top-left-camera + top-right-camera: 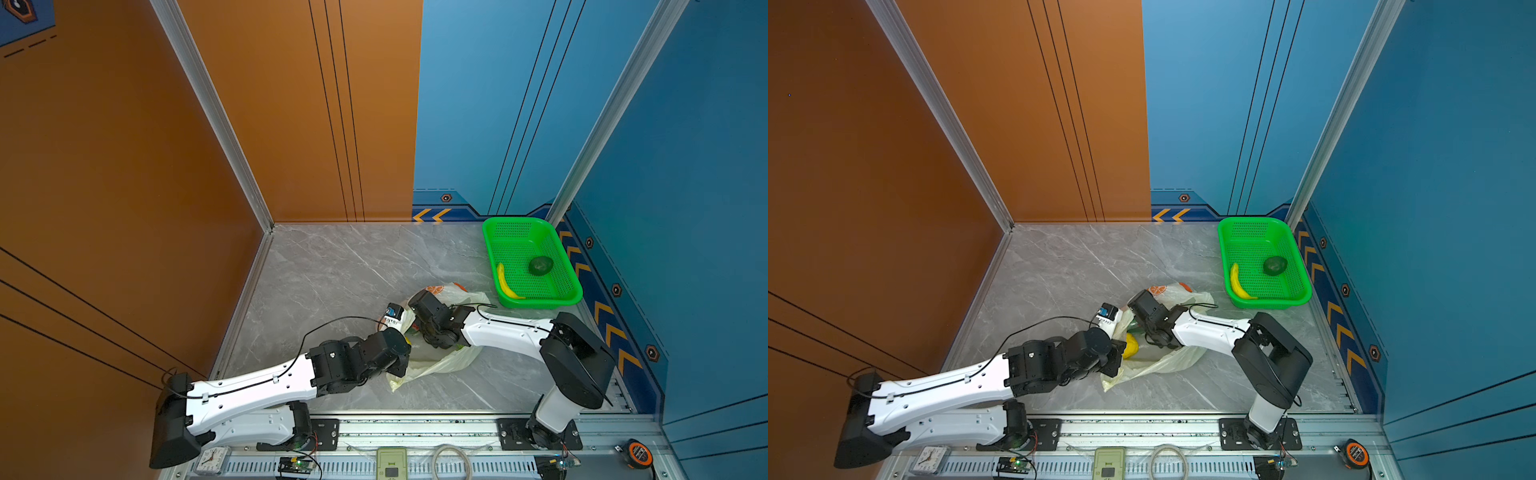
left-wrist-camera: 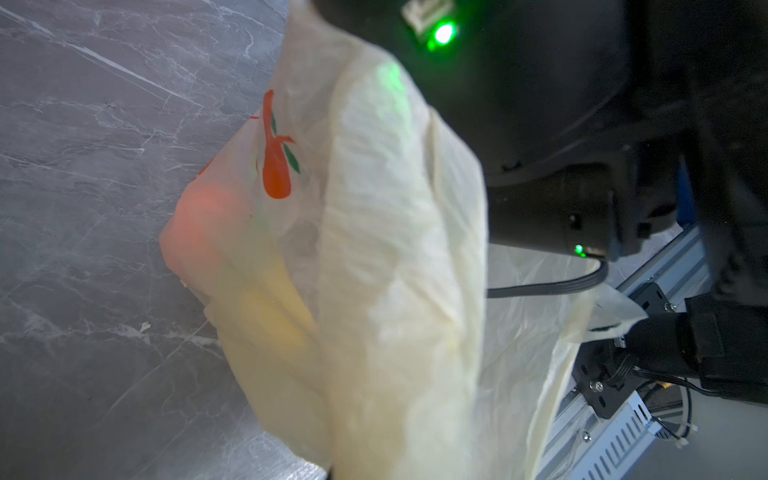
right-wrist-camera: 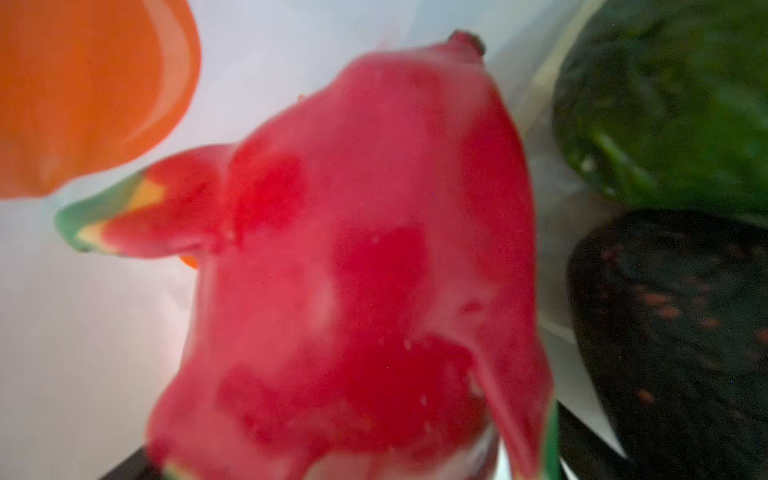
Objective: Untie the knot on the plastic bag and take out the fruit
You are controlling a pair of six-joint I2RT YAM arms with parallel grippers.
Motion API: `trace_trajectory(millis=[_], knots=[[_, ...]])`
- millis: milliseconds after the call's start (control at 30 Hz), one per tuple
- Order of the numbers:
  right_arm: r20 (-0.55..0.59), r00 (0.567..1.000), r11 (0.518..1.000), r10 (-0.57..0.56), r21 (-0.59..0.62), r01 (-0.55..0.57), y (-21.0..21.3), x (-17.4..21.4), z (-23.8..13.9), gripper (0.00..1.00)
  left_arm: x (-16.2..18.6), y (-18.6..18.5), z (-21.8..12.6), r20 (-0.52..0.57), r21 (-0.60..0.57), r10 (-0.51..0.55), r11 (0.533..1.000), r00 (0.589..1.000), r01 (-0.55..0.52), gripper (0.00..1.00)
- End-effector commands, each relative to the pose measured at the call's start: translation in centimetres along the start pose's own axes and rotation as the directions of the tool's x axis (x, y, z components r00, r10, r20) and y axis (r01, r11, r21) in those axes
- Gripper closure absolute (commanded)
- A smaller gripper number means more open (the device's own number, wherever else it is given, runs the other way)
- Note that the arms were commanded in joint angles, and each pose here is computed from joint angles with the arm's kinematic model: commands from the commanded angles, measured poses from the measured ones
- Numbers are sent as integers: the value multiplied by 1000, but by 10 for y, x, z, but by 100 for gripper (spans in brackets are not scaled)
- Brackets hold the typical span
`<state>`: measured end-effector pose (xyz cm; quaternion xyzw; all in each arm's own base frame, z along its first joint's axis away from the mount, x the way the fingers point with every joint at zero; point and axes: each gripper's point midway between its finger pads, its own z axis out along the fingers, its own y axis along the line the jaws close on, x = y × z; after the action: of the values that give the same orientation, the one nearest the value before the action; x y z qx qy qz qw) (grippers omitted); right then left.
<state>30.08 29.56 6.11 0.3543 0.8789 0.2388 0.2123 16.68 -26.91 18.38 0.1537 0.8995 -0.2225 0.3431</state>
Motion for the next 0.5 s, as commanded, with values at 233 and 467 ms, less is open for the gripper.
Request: trace_trajectory(millis=[233, 467], knots=[[77, 996, 999, -35, -4, 36, -7, -15, 14, 20, 3, -2, -5, -21, 19, -5, 1000, 1000, 6, 100], [89, 993, 996, -79, -42, 83, -3, -19, 1, 46, 8, 1, -1, -33, 3, 2, 1000, 999, -2, 100]])
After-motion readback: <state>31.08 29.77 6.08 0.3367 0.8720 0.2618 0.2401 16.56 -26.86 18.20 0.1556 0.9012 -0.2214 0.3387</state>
